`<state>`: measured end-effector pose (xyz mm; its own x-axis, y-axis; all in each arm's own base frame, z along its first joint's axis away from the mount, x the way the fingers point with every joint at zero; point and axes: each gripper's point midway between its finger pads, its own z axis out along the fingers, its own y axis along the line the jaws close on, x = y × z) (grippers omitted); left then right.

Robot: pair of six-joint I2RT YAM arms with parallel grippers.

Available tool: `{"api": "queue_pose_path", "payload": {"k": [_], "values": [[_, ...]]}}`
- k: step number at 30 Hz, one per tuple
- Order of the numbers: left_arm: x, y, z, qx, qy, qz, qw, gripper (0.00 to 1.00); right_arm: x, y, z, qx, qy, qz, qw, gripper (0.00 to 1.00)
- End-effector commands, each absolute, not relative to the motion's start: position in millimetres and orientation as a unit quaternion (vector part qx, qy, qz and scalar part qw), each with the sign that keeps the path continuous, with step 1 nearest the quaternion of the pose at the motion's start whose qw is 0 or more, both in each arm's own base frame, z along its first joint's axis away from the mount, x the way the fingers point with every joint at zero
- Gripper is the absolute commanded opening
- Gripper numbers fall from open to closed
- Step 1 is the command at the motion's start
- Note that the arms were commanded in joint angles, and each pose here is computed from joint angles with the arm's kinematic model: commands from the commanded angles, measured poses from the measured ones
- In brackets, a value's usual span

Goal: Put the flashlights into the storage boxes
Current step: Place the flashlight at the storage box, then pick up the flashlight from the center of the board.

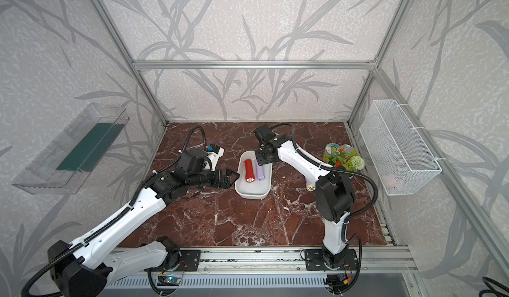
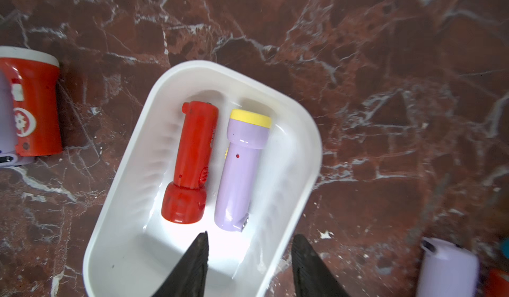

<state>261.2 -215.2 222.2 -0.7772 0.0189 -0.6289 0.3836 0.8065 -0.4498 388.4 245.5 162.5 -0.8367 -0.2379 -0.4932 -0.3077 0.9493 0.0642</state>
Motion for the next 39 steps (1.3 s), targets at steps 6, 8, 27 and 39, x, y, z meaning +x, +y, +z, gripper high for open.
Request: {"api": "queue_pose_path", "payload": {"k": [6, 8, 27, 39], "values": [[261.5, -267.8, 222.8, 0.137, 0.882, -0.344, 0.291, 0.99, 379.3, 143.6, 154.5, -0.069, 0.967, 0.026, 0.244, 0.56], [258.0, -286.5, 223.6, 0.158, 0.879, -0.349, 0.283, 0.99, 374.7, 125.1, 148.2, -0.050, 0.969, 0.025, 0.242, 0.57], [273.6, -390.8, 248.2, 0.249, 0.854, -0.376, 0.259, 0.99, 340.2, 51.5, 90.8, 0.044, 0.979, 0.034, 0.196, 0.57], [273.8, -392.2, 248.3, 0.250, 0.858, -0.368, 0.257, 0.99, 347.4, 48.9, 55.8, 0.057, 0.984, 0.038, 0.164, 0.57]]}}
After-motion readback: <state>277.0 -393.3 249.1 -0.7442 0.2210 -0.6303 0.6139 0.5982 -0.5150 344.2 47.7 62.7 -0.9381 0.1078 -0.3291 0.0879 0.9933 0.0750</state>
